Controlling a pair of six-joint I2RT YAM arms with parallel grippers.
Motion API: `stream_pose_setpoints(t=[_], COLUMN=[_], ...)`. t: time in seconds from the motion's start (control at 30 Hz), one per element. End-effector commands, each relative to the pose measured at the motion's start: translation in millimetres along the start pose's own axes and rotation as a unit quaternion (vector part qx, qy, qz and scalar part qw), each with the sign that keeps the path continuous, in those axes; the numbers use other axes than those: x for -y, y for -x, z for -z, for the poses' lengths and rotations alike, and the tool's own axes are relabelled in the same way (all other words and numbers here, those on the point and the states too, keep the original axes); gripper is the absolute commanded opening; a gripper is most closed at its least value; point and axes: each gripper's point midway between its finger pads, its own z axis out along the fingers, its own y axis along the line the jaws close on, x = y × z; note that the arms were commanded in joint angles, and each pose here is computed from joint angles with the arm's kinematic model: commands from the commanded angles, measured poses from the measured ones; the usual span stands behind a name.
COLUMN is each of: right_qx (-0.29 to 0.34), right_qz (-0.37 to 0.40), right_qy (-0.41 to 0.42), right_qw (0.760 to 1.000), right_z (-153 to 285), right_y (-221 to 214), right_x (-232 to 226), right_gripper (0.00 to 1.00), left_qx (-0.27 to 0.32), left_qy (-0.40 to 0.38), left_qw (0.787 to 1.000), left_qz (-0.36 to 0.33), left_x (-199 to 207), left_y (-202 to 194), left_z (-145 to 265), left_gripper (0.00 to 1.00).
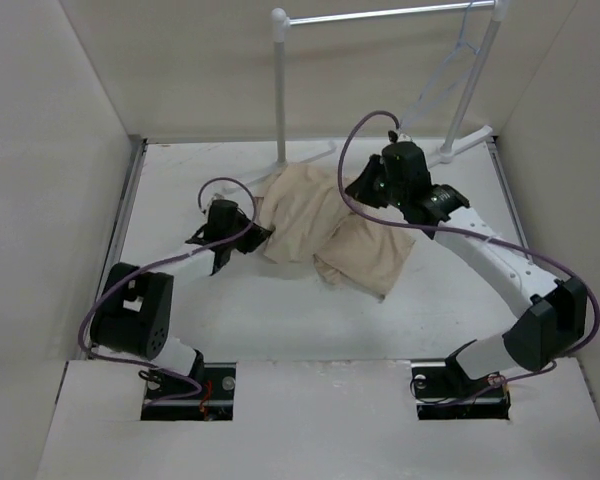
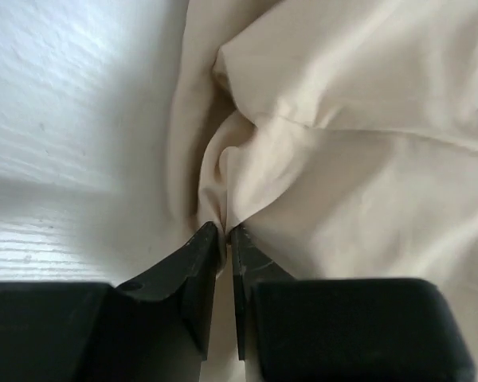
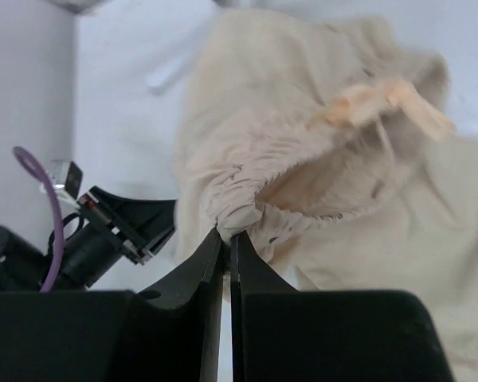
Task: Place the trousers on the hanger
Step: Flatten out the trousers at the center of the board.
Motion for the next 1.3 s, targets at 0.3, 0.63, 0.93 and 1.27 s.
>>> stream_pose_setpoints(t=[0.3, 0.63, 0.93, 1.27], right_qx=[0.299, 0.348, 0.294, 0.268], right_qz=[0.106, -0.019, -0.033, -0.016], right_qy=[0.247, -0.056, -0.059, -0.026], right_qw=[0.916, 0.936, 0.953, 0.963], right_z=[286, 267, 232, 219], right_y=[184, 167, 146, 137], right_x=[-221, 21, 54, 30], right_gripper=[0.04, 0.05, 0.05, 0.07], left_qx=[0.321, 0.021, -0.122, -0.18], left_qy=[-0.278, -0.089, -0.017, 0.02], left_qw=[0.905, 0.993, 0.972, 0.962], left_qz=[-0.018, -0.081, -0.2, -0.206], left_x=[243, 119, 66, 53], left_y=[246, 37, -120, -165], left_z=[315, 130, 38, -27], left_gripper=[0.11, 0.64, 0.82, 0.25])
